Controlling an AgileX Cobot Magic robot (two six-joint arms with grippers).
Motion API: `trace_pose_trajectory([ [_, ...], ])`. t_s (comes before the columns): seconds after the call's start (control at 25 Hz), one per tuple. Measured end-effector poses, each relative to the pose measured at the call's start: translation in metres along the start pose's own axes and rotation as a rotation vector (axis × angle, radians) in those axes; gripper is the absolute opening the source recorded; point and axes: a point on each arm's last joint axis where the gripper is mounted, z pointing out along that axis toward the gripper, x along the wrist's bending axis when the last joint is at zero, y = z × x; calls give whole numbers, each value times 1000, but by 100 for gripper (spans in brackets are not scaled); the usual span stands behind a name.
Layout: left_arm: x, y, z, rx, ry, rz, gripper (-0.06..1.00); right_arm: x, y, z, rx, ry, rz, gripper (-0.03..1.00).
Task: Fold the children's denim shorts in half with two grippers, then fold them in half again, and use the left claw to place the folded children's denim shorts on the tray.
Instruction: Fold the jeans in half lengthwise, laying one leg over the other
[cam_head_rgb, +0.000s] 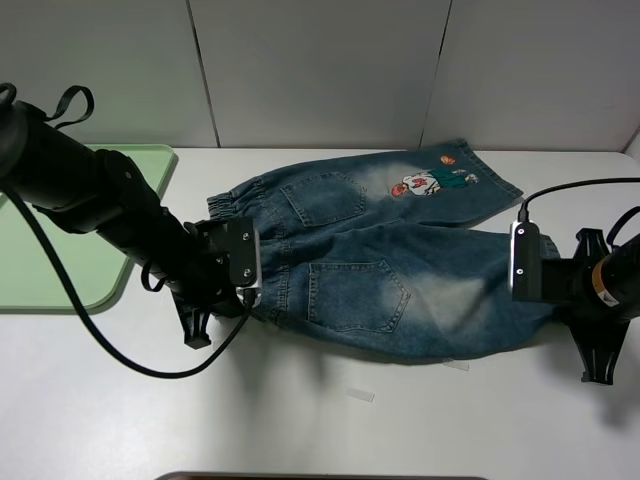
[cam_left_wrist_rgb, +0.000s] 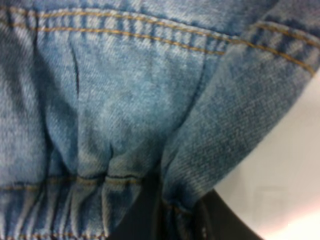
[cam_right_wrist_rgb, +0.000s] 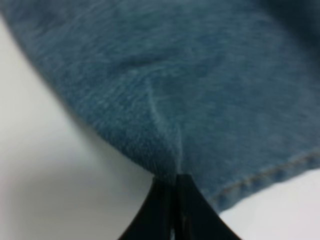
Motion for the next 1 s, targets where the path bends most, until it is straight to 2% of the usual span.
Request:
trace_pose_trajectory([
  [0.12,-1,4,-9,-20,-10,-22,8,-5,-1,-11,-21,-50,48,-3],
  [0.28,1,10,-27,-49,17,-37,8,-10,-2,-27,-53,-117,106,-3],
  [0.56,9,15,-58,-56,133,-81,8,-20,-2,-41,-79,-184,169,-3],
  [0.76,16,12,-65,-32,217,-123,8,-52,8,-55,-146,-270,337,-3],
  [1.0,28,11,-69,-38,337,-92,8,-93,23,-68,-240,-352,447,-3],
])
